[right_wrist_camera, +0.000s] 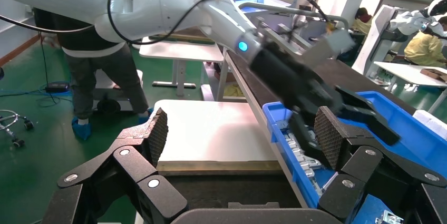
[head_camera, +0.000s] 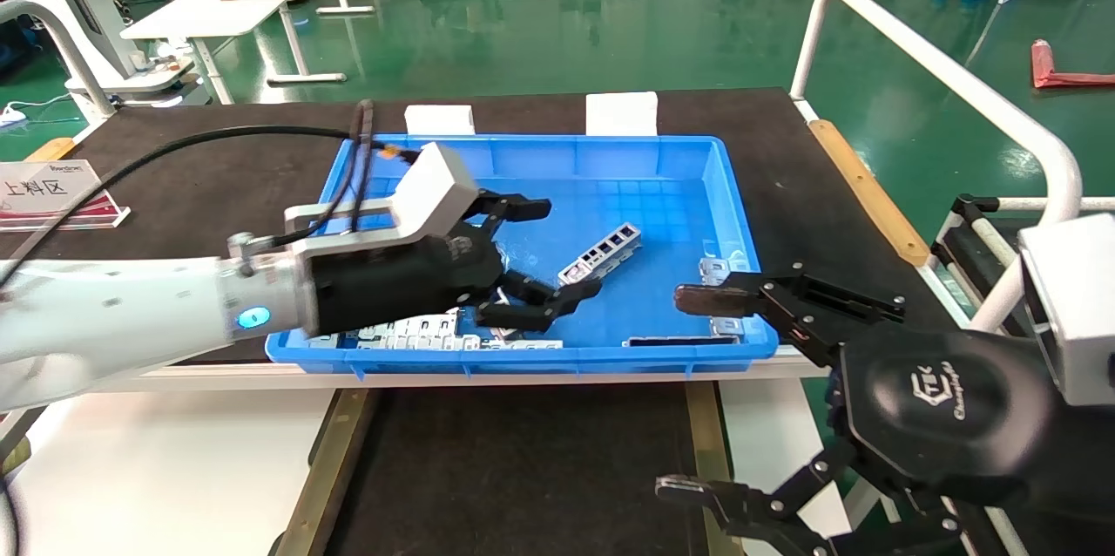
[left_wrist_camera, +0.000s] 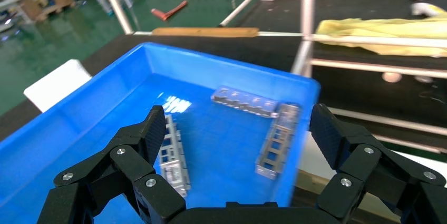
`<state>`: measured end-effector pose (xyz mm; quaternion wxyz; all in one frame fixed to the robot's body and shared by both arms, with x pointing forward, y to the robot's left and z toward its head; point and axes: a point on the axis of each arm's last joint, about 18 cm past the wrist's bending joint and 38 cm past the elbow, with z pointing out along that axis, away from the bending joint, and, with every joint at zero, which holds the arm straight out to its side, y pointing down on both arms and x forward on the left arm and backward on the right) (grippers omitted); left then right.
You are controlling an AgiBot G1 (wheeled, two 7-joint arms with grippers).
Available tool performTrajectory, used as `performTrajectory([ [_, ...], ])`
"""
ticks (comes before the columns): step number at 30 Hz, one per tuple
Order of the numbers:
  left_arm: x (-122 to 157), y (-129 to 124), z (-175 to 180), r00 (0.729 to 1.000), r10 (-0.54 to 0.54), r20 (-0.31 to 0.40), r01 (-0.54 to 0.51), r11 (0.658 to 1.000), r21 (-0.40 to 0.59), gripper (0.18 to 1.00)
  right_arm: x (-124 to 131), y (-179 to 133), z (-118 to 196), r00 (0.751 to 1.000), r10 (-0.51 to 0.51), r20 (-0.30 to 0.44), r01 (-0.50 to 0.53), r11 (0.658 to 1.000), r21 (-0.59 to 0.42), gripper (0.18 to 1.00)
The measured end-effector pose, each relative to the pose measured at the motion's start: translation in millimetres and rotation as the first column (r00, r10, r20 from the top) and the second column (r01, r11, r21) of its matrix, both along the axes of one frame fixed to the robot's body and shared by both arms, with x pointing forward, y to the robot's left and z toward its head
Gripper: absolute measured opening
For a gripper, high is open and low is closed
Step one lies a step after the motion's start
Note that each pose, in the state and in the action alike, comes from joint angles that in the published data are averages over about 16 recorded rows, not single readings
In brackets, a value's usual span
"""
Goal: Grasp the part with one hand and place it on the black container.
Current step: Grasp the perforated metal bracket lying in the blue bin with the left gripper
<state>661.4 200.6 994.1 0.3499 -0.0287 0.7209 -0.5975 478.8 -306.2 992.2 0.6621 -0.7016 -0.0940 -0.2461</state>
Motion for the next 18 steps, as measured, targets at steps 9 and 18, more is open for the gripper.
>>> performTrajectory([
  [9, 49, -30, -6, 0.993, 0.111, -0.024, -0.112, 0.994, -0.012, 1.001, 0, 0, 0, 1.0, 0.0, 0.0, 0.0, 1.0, 0.0, 1.001],
  [18, 81, -49, -23, 0.976, 0.211, -0.052, -0.211, 0.977, -0.005, 1.001, 0, 0, 0, 1.0, 0.0, 0.0, 0.0, 1.0, 0.0, 1.001],
])
